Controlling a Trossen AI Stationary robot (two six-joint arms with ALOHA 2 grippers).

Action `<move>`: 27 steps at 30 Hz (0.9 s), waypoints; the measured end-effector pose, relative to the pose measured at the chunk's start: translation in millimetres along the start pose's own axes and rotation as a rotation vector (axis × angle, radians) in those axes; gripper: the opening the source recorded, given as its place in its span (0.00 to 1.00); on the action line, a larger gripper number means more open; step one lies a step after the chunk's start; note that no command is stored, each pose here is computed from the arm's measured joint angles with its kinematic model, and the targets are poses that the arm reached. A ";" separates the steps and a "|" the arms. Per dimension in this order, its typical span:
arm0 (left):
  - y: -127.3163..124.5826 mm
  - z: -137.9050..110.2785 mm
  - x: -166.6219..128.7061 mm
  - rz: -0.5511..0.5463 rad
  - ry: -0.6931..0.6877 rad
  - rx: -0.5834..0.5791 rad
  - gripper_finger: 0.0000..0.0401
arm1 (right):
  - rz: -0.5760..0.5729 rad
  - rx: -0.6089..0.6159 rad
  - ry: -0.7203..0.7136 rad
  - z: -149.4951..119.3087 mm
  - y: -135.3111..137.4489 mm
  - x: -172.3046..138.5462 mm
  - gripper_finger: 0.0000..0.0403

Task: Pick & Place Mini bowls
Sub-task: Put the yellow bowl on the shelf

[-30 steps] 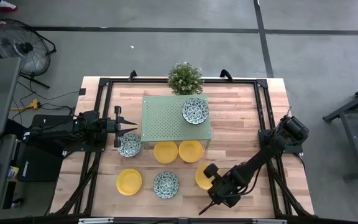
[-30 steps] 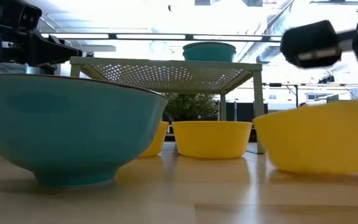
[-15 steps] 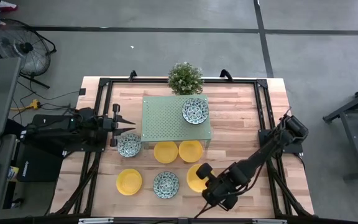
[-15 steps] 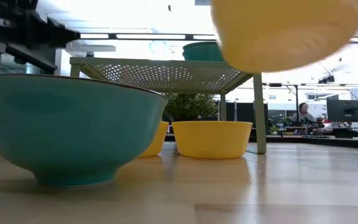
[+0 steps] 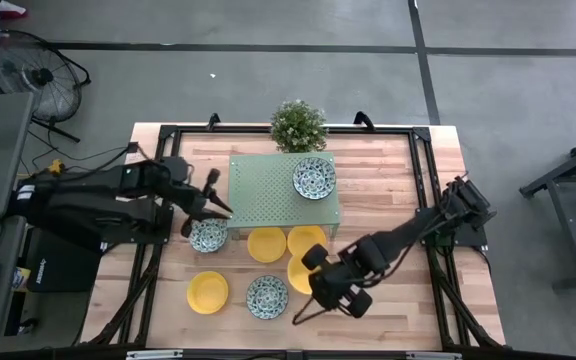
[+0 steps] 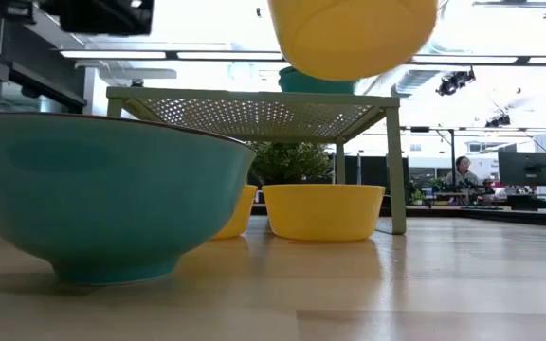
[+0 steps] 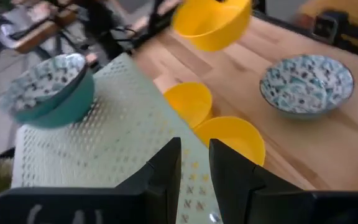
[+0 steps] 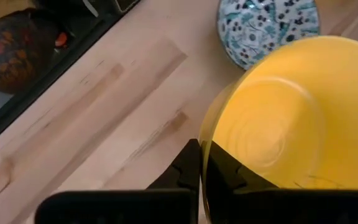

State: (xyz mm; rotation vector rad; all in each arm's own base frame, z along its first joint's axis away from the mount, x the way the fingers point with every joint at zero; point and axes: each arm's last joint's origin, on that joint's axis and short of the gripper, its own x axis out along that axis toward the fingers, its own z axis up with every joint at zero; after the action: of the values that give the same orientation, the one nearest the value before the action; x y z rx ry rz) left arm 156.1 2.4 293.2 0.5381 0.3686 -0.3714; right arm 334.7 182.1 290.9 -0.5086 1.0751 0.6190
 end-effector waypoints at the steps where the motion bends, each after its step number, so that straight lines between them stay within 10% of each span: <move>1: 2.7 6.5 3.1 -0.024 0.013 0.030 0.20 | 0.003 0.004 -0.002 -0.4 -3.9 -2.1 0.00; 16: 6.0 106.0 70.2 -0.139 0.180 0.521 0.20 | 0.006 -0.059 -0.069 3.1 -29.4 -23.8 0.00; 27: -15.6 121.5 123.6 -0.156 0.291 0.644 0.20 | 0.001 -0.063 -0.071 3.8 -28.9 -24.0 0.00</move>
State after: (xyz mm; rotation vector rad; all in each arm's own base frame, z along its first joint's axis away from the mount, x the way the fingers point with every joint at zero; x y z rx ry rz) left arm 286.0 -107.4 330.3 1.2048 0.5766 -0.5688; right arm 348.8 158.5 316.8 -0.5372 0.9913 0.6690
